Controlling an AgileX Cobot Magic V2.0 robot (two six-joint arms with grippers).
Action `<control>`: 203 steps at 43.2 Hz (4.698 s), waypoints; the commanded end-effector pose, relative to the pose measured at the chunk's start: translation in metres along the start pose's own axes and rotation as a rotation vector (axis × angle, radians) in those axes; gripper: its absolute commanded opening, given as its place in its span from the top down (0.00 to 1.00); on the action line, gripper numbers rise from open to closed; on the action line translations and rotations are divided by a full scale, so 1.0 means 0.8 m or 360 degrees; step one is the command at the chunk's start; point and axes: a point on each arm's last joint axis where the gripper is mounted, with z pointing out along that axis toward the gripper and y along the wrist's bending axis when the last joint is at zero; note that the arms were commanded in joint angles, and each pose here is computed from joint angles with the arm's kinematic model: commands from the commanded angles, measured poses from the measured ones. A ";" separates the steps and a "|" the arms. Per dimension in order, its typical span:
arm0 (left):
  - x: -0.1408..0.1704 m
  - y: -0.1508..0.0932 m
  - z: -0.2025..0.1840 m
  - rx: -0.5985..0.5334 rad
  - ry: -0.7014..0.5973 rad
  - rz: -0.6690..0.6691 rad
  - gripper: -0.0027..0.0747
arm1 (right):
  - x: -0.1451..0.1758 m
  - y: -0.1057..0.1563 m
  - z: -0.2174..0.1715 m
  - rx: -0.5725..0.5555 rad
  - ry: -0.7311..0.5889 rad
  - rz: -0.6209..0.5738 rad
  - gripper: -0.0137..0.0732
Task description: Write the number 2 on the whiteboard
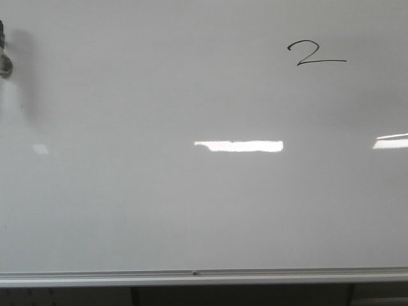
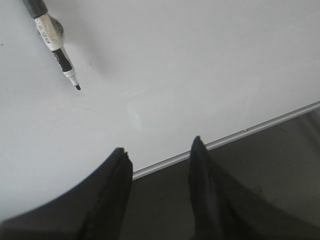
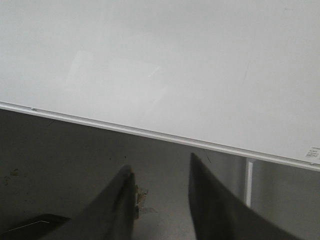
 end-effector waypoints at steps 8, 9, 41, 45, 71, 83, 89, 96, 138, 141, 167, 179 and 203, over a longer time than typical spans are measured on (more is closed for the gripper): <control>-0.020 -0.002 -0.009 0.0035 -0.0196 0.0001 0.96 | -0.014 -0.002 -0.010 0.0020 -0.0153 -0.0019 0.88; -0.020 -0.002 -0.009 0.0035 -0.0196 0.0001 0.98 | -0.014 -0.002 -0.010 0.0020 -0.0153 -0.0019 0.90; -0.021 -0.002 -0.009 0.0034 -0.0210 0.0003 0.99 | -0.014 -0.002 -0.010 0.0019 -0.0155 -0.0016 0.92; -0.019 0.004 -0.013 -0.0015 -0.0224 -0.0008 0.99 | -0.014 -0.002 -0.010 0.0018 -0.0152 -0.0016 0.92; 0.126 0.035 -0.003 -0.0460 -0.0906 -0.0144 0.99 | -0.014 -0.002 -0.010 0.0019 -0.0153 -0.0016 0.92; 0.178 0.031 0.012 -0.0571 -0.1026 -0.0162 0.99 | -0.014 -0.002 -0.010 0.0019 -0.0153 -0.0016 0.92; 0.193 0.032 0.025 -0.0581 -0.1059 -0.0175 0.99 | -0.014 -0.002 -0.010 0.0019 -0.0153 -0.0016 0.92; 0.210 0.032 0.035 -0.0594 -0.1117 -0.0229 0.99 | -0.014 -0.002 -0.010 0.0019 -0.0153 -0.0016 0.92; 0.224 0.032 0.048 -0.0589 -0.1188 -0.0231 0.99 | -0.014 -0.002 -0.010 0.0018 -0.0151 -0.0016 0.92; 0.223 0.032 0.048 -0.0570 -0.1189 -0.0225 0.99 | -0.014 -0.002 -0.010 0.0018 -0.0151 -0.0016 0.92; 0.223 0.031 0.049 -0.0552 -0.1190 -0.0219 0.99 | -0.014 -0.002 -0.011 0.0019 -0.0155 -0.0016 0.92; 0.223 0.031 0.049 -0.0552 -0.1190 -0.0219 0.99 | 0.018 -0.010 -0.044 0.0118 -0.0355 0.0058 0.92; 0.223 0.031 0.049 -0.0552 -0.1190 -0.0219 0.99 | 0.162 -0.013 0.026 0.0327 -0.1072 0.0131 0.92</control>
